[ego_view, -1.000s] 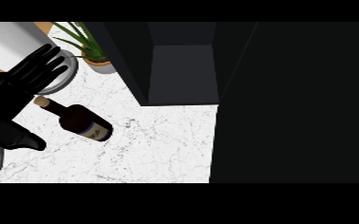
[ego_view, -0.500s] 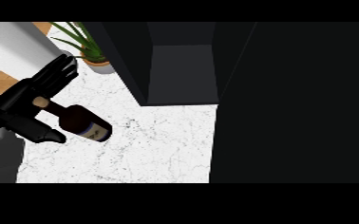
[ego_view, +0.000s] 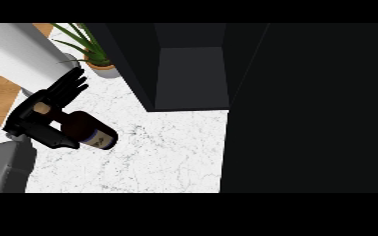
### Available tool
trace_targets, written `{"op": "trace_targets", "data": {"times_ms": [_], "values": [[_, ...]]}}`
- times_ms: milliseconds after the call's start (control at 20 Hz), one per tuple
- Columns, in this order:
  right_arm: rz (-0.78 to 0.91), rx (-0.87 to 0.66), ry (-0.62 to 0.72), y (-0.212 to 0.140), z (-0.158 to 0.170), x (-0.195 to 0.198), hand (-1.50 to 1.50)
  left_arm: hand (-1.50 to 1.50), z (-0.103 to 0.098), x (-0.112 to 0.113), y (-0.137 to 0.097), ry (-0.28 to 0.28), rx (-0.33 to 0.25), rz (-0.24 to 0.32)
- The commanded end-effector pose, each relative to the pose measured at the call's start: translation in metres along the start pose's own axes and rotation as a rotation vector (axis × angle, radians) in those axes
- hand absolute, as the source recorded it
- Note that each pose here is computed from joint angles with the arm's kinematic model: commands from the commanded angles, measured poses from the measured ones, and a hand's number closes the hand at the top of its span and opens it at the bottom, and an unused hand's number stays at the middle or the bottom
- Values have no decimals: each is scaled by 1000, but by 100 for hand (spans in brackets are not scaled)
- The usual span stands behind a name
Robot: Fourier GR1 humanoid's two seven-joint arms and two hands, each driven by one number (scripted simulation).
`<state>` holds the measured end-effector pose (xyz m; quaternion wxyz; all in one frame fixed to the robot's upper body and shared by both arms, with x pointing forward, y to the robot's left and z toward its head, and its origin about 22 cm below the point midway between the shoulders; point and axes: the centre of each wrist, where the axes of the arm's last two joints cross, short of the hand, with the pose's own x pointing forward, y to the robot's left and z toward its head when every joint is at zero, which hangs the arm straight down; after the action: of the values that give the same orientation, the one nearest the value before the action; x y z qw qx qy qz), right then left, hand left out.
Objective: Pick up the wine, place it into the cabinet and close the cabinet
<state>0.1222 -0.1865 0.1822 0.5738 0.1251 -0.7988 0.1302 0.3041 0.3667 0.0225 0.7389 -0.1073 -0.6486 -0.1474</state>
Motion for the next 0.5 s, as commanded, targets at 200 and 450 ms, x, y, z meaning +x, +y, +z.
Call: {"op": "trace_targets", "data": {"times_ms": [200,450], "values": [[-36,15,-91,1,41,50,-150,-150,1,-42,0,42,-45,20],[-22,18,-91,-2,32,47,-150,-150,-3,-59,-1,52,-58,31]]}}
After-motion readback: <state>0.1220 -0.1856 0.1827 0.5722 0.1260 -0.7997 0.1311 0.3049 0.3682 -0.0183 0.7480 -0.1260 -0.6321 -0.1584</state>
